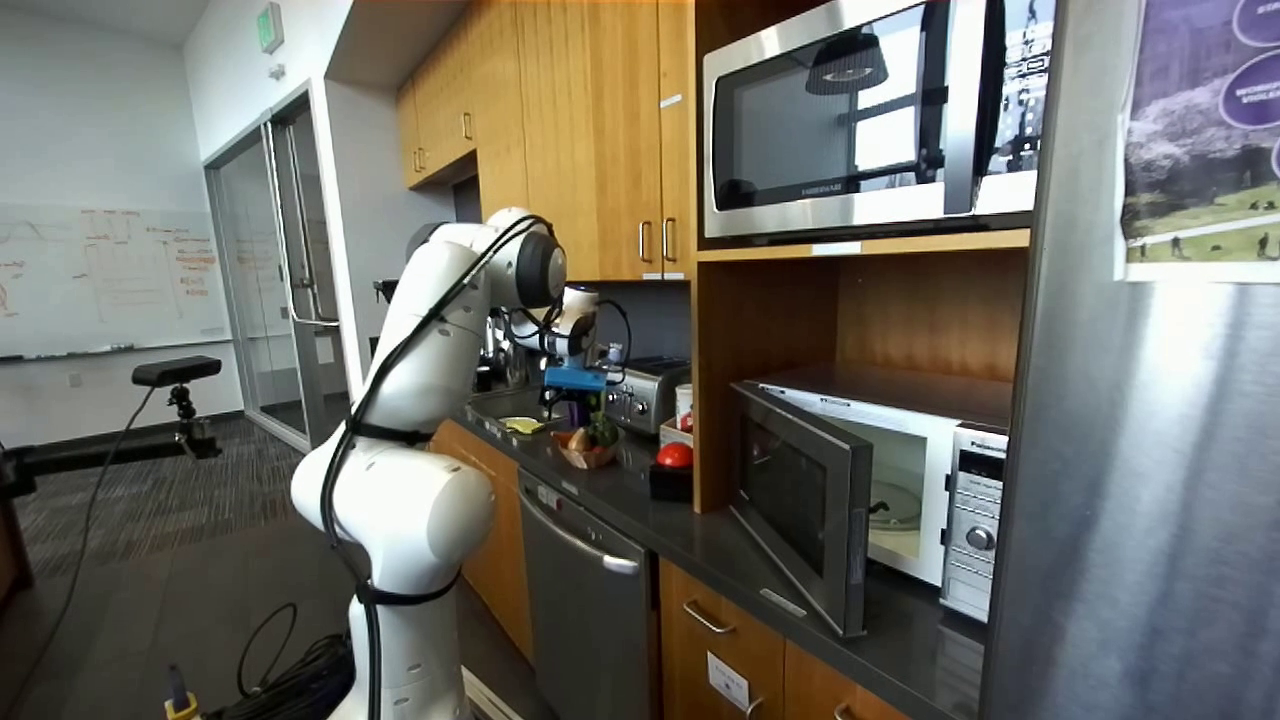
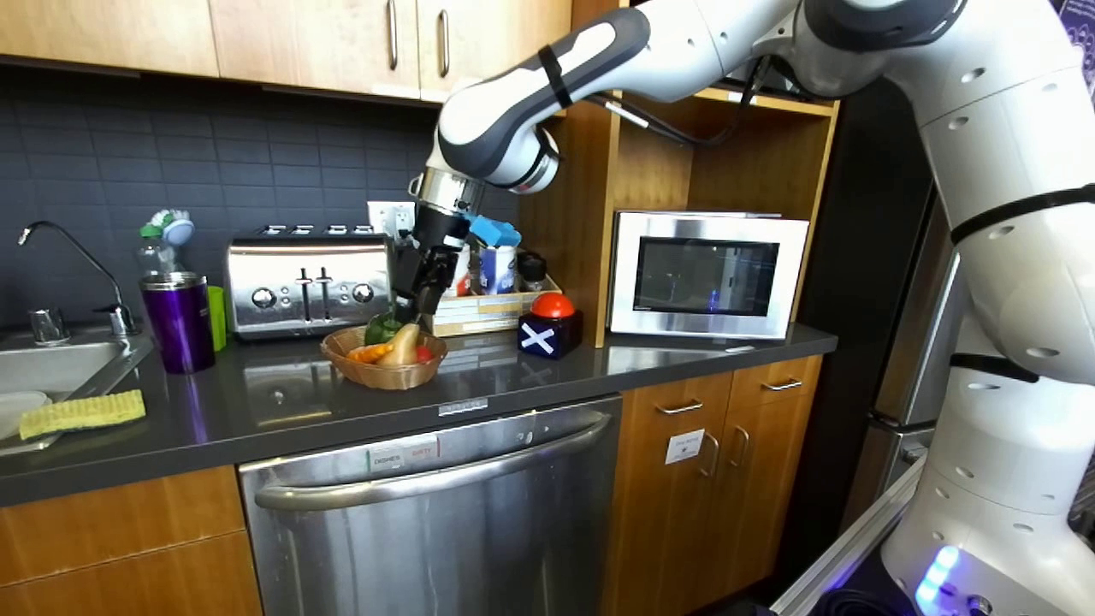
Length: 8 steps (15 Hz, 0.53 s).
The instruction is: Remove the pear from the basket
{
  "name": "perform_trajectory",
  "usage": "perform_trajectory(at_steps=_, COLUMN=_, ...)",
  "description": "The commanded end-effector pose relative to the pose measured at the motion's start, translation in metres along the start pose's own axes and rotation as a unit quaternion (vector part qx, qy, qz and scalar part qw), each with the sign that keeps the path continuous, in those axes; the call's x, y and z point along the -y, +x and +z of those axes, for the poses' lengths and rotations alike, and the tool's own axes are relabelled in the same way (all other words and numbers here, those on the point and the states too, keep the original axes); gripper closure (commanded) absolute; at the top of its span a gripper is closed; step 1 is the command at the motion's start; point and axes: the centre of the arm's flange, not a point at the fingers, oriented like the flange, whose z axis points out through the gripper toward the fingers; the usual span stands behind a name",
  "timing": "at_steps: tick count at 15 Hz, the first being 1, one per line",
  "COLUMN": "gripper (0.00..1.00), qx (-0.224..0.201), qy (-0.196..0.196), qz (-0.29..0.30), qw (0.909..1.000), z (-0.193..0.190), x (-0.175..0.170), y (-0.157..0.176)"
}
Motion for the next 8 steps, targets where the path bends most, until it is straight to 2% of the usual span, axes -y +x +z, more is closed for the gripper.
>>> perform_trajectory(at_steps=1, gripper=0.00, qx=-0.014, qy=-0.002, qz=-0.025, qw=0.9996, z=0.009, x=-0.009, y=0.020)
perform_trajectory(at_steps=4, gripper=0.00, qx=-0.020, qy=0.001, qz=-0.032, qw=0.9993, z=0.007, x=-0.018, y=0.025)
perform_trajectory(at_steps=5, gripper=0.07, qx=-0.022, qy=0.000, qz=-0.033, qw=0.9992, z=0.007, x=-0.022, y=0.026)
perform_trajectory(at_steps=6, gripper=0.26, qx=-0.023, qy=0.000, qz=-0.034, qw=0.9992, z=0.006, x=-0.026, y=0.027)
perform_trajectory(at_steps=8, gripper=0.39, qx=-0.026, qy=-0.002, qz=-0.034, qw=0.9991, z=0.004, x=-0.032, y=0.026)
